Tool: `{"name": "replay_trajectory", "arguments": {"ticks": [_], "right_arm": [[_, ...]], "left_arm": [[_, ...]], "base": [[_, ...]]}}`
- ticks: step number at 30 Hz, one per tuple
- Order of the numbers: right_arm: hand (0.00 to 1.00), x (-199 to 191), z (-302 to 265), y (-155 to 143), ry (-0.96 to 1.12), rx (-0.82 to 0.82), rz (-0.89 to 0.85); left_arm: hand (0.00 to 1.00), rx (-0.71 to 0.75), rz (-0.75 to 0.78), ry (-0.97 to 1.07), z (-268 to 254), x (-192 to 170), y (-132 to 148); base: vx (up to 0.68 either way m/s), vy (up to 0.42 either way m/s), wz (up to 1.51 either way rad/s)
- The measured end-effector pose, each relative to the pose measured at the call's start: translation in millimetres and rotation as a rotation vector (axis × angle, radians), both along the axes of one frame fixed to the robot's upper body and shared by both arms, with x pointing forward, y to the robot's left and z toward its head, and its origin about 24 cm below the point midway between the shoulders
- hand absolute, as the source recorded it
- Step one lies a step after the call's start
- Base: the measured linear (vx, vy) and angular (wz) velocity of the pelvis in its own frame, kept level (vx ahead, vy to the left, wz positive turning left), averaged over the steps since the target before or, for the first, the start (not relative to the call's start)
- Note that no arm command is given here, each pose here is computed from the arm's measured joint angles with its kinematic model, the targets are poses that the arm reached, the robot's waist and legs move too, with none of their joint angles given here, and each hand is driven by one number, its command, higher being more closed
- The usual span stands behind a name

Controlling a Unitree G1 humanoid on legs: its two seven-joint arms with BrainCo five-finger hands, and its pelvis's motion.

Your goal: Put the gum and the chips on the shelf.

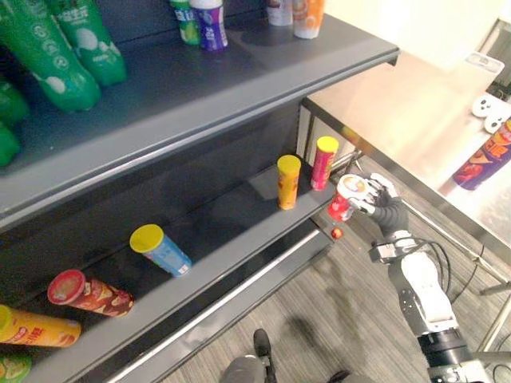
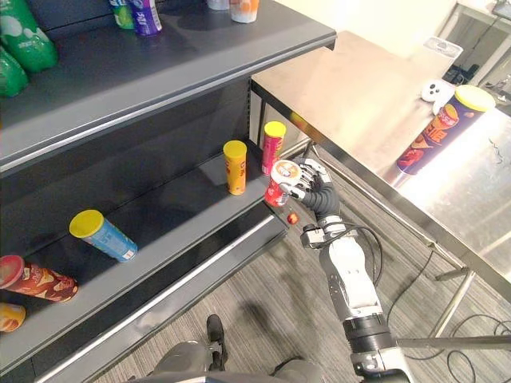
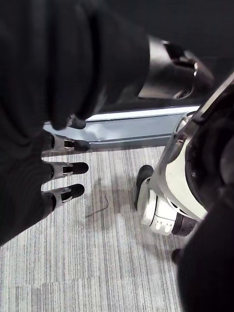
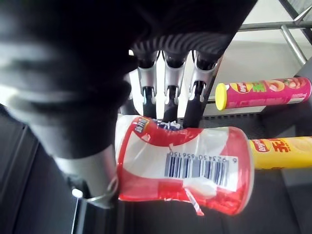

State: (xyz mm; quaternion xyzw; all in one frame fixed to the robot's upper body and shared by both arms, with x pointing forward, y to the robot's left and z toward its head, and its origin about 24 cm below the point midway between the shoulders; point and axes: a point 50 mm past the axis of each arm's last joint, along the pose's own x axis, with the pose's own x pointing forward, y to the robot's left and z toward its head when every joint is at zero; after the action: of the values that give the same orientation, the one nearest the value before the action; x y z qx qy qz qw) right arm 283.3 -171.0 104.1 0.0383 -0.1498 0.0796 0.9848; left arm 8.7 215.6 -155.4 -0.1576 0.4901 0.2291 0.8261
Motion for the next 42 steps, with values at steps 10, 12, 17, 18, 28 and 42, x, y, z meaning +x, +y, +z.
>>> {"name": "replay_trajectory", "arguments": {"ticks": [10, 12, 17, 18, 28, 42], "right_arm": [[1.0, -21, -23, -32, 0.078, -0.007, -0.134], [1.0, -29, -32, -41, 0.11, -0.001, -0.183], [1.0, -30, -28, -54, 0.086, 0.015, -0.235], [1.0, -26, -22, -52, 0.058, 0.024, -0.225], [1.0, -26, -28, -61, 0.08, 0.058, -0.271], [1.0, -36, -30, -60, 0.068, 0.087, -0.281]], "left_arm": [[0.0, 0.014, -0.007, 0.008, 2, 1, 7], [0.0, 0.014, -0.017, 0.029, 1, 0, 9], [0.0, 0.028, -0.009, 0.03, 3, -1, 16], [0.0, 0.022, 0.009, 0.036, 2, -5, 14], [0.0, -0.012, 0.055, 0.022, -1, -6, -3], [0.0, 0.01, 0.039, -0.027, 2, 12, 0]], "base": [[0.06, 0.004, 1.01], [0.08, -0.011, 1.53], [0.07, -0.075, 0.94], [0.05, -0.138, 0.16], [0.07, -0.139, 0.11], [0.07, 0.001, 0.11]]}}
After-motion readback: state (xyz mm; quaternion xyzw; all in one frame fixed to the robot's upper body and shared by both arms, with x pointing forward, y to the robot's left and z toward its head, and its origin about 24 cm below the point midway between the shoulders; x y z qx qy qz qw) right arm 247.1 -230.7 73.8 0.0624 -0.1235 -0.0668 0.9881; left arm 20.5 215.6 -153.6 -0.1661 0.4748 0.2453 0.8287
